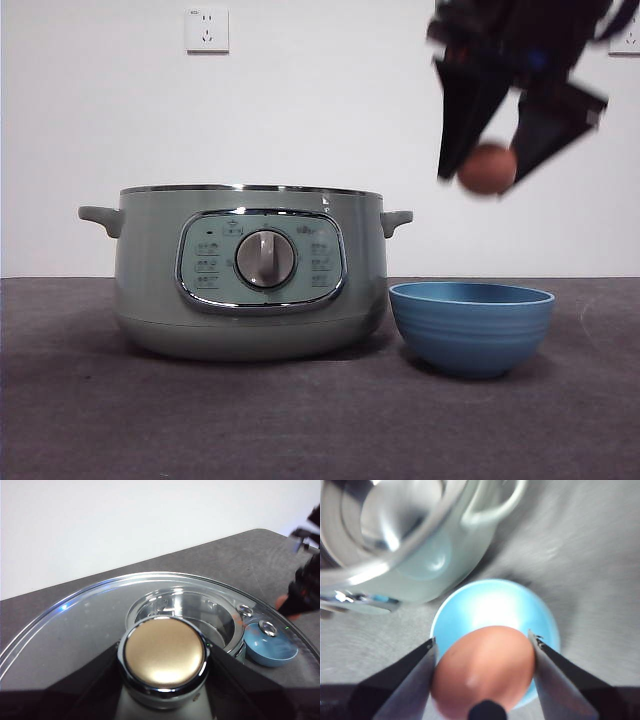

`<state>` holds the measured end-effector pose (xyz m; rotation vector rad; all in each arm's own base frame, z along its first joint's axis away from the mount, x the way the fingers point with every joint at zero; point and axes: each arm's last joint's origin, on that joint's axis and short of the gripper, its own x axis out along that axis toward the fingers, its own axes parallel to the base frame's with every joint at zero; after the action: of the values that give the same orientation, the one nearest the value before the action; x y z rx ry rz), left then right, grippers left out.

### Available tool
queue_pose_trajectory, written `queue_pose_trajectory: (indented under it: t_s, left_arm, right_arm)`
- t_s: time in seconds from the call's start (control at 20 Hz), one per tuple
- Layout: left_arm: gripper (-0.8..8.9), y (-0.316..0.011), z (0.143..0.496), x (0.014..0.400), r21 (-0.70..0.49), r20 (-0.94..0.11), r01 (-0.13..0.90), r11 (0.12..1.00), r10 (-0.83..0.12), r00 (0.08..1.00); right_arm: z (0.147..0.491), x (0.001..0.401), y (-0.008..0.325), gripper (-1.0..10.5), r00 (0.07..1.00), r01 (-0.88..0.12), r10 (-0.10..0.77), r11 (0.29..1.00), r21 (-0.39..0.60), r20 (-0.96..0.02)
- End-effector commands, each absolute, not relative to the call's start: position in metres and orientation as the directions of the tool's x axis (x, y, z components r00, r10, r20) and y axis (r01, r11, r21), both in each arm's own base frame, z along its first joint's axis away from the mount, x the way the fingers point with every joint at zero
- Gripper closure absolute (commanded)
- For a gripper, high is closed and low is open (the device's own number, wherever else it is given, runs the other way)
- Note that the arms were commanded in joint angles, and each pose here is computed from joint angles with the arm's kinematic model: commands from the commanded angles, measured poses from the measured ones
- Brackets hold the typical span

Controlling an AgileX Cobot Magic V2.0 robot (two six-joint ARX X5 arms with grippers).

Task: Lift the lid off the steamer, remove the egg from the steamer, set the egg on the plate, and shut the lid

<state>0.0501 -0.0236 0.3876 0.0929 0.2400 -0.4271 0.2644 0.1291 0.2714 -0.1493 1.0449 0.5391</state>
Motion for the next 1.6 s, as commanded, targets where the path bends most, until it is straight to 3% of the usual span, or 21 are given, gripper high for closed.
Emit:
queue_pose_trajectory:
  t_s: [0.05,0.4,0.6,1.1,1.2,1.4,1.6]
  left_arm:
    - [8.22,-0.025,0.394,0.053,0.031,-0.203,0.425,0.905,-0.41,0.889]
    - [8.22,-0.031,0.393,0.064,0.031,-0.227,0.429,0.903,-0.411,0.883]
    - [8.22,-0.031,0.395,0.064,0.031,-0.205,0.428,0.903,-0.413,0.887]
    - [8.22,-0.031,0.396,0.065,0.03,-0.195,0.428,0.903,-0.415,0.889]
    - [8.22,-0.031,0.396,0.065,0.03,-0.195,0.43,0.902,-0.417,0.888]
    - [8.22,-0.031,0.397,0.065,0.029,-0.194,0.431,0.902,-0.417,0.888]
    - [8.22,-0.037,0.397,0.075,0.028,-0.207,0.44,0.898,-0.425,0.881]
  right_arm:
    - [0.241,0.263,0.131,9.6,0.38,-0.492,0.358,0.859,0.141,-0.853]
    - [0.197,0.267,0.134,9.6,0.4,-0.499,0.368,0.856,0.138,-0.839]
    - [0.175,0.276,0.141,9.6,0.363,-0.509,0.355,0.85,0.136,-0.862]
    - [0.161,0.275,0.151,9.6,0.323,-0.542,0.35,0.83,0.131,-0.879]
    - [0.161,0.274,0.152,8.9,0.322,-0.545,0.351,0.828,0.131,-0.879]
    - [0.161,0.273,0.154,5.4,0.316,-0.55,0.353,0.824,0.133,-0.88]
    - [0.171,0.27,0.16,5.3,0.339,-0.57,0.376,0.811,0.13,-0.862]
